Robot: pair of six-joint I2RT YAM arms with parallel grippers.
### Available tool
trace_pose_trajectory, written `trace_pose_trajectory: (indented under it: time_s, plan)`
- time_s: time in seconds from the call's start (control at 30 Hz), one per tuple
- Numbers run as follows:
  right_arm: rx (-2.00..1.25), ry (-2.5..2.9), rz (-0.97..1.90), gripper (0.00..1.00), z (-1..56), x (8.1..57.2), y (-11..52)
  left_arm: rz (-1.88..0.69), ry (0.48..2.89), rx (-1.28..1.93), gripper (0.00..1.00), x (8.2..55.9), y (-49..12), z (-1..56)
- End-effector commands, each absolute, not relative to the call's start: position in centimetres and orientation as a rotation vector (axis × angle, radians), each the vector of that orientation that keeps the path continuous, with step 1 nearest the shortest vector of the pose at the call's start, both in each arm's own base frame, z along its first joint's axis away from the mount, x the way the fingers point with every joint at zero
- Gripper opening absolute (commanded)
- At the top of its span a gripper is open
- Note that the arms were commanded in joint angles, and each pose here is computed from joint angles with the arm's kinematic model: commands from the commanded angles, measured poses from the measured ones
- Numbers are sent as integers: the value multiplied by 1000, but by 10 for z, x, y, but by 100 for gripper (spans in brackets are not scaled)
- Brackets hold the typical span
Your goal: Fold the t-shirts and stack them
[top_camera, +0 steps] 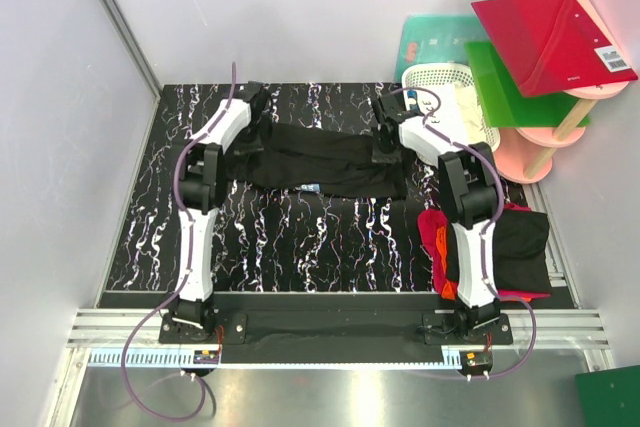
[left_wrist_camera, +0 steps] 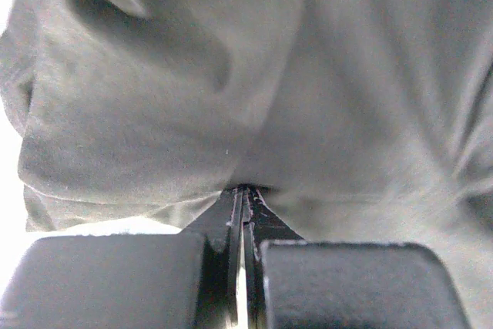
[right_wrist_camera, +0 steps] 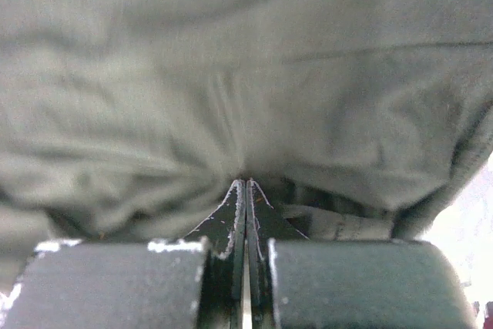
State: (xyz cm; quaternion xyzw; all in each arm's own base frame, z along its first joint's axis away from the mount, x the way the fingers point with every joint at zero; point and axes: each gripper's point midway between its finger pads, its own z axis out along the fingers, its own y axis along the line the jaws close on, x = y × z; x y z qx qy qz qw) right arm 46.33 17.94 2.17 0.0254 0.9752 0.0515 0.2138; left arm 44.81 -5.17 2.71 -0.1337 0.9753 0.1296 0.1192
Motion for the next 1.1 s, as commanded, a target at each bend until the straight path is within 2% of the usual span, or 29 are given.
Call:
trace_pose_trajectory:
  time_s: [0.0, 0.17, 0.33, 0.4, 0.47, 0.57, 0.6, 0.67, 0.7, 0.73, 0.8, 0.9, 0.97, 1.0, 1.07]
  plan:
    - [45, 2710, 275, 0, 67, 428, 186, 382, 2782, -386, 0, 492, -51, 50]
    - [-68, 2771, 432, 0, 74, 375, 199, 189, 2701, -373, 0, 534, -75, 57]
    - [-259, 2749, 838, 0, 98, 333, 237, -127, 2636, -283, 0, 557, -114, 62]
    - [-269, 2738, 802, 0, 99, 334, 232, -123, 2603, -275, 3, 560, -111, 70]
    - [-261, 2705, 734, 0, 105, 342, 226, -100, 2583, -301, 12, 550, -105, 83]
    - [-244, 2625, 618, 0, 119, 366, 218, -117, 2499, -323, 34, 531, -99, 110]
    - [-225, 2602, 557, 0, 121, 374, 213, -158, 2473, -315, 58, 525, -103, 118]
    - [-204, 2548, 518, 0, 132, 390, 212, -201, 2375, -313, 85, 507, -105, 145]
    - [-189, 2533, 483, 0, 133, 396, 208, -222, 2350, -316, 93, 500, -107, 153]
    - [-185, 2513, 469, 0, 137, 403, 208, -263, 2328, -286, 99, 494, -117, 161]
    - [-154, 2497, 417, 0, 137, 411, 202, -345, 2293, -226, 99, 478, -135, 177]
    - [-109, 2473, 372, 0, 138, 422, 198, -473, 2323, -82, 81, 455, -183, 177]
    - [-94, 2463, 366, 0, 139, 426, 198, -536, 2376, -14, 18, 444, -214, 161]
    - [-91, 2458, 358, 0, 141, 428, 197, -599, 2402, 20, 1, 438, -230, 154]
    - [-81, 2458, 338, 0, 139, 429, 195, -640, 2473, 64, 0, 431, -257, 127]
